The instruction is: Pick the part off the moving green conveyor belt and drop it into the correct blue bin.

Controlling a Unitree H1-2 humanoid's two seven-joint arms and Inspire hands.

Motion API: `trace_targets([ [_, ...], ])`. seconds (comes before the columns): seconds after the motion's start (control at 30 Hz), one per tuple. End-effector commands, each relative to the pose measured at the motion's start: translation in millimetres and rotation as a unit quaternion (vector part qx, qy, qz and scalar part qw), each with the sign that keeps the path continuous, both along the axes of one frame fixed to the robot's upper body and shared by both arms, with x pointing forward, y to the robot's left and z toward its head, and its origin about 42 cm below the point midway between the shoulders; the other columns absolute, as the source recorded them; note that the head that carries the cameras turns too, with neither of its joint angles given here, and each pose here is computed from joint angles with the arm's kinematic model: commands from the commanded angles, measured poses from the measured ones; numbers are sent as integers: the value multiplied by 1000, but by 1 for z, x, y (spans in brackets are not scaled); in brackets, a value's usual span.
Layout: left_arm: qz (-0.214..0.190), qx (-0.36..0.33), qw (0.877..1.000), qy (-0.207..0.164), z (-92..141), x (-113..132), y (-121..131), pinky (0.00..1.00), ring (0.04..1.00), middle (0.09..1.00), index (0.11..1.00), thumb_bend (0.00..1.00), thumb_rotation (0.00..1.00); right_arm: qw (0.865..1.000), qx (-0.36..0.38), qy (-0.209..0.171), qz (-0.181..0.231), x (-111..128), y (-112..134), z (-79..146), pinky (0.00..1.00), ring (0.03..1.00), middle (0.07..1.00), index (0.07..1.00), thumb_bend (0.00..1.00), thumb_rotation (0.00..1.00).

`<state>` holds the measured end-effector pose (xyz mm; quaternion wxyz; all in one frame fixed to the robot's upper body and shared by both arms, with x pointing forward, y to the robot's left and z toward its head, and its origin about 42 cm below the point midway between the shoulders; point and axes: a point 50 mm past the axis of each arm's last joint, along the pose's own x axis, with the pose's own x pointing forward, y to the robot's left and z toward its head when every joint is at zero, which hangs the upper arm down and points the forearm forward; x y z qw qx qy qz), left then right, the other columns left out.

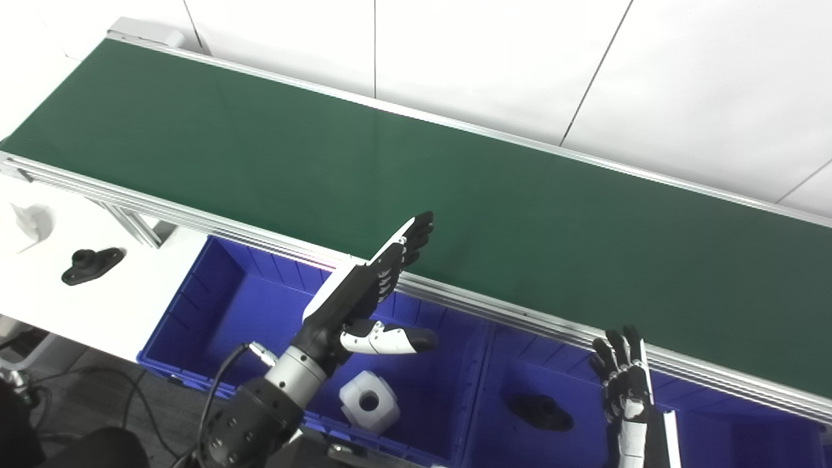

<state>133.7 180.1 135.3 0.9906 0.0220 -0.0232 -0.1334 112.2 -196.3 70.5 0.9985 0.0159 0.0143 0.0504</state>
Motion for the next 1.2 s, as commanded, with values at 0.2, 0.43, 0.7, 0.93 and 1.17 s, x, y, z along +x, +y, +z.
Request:
trace_targets([
  [0.2, 93, -69, 993, 3, 11, -39, -5, 1000, 1000, 1000, 1000, 975, 661, 1000, 3, -16, -6, -4, 23, 7, 933, 943, 962, 1000, 804, 933],
  [0.43, 81, 11, 996, -38, -29, -30, 36, 1000, 1000, 1000, 1000, 866, 696, 1000, 14, -9, -8, -3, 47, 2, 957, 963, 992, 1000, 795, 898],
  [0.7, 80, -23, 996, -20, -32, 2, 70, 1000, 1000, 1000, 1000, 942, 672, 999, 22, -14, -37, 1, 53, 0, 998, 991, 1000, 1000, 811, 884],
  [0.93, 79, -35, 996, -15, -34, 2, 65, 1000, 1000, 1000, 1000, 952, 663, 997, -9, -27, -72, 1, 46, -2, 993, 976, 1000, 1000, 821, 921],
  [1.17, 86, -42, 995, -8, -37, 2, 56, 1000, 1000, 1000, 1000, 962, 680, 992, -29, -29, -118, -4, 37, -6, 986, 978, 998, 1000, 775, 972],
])
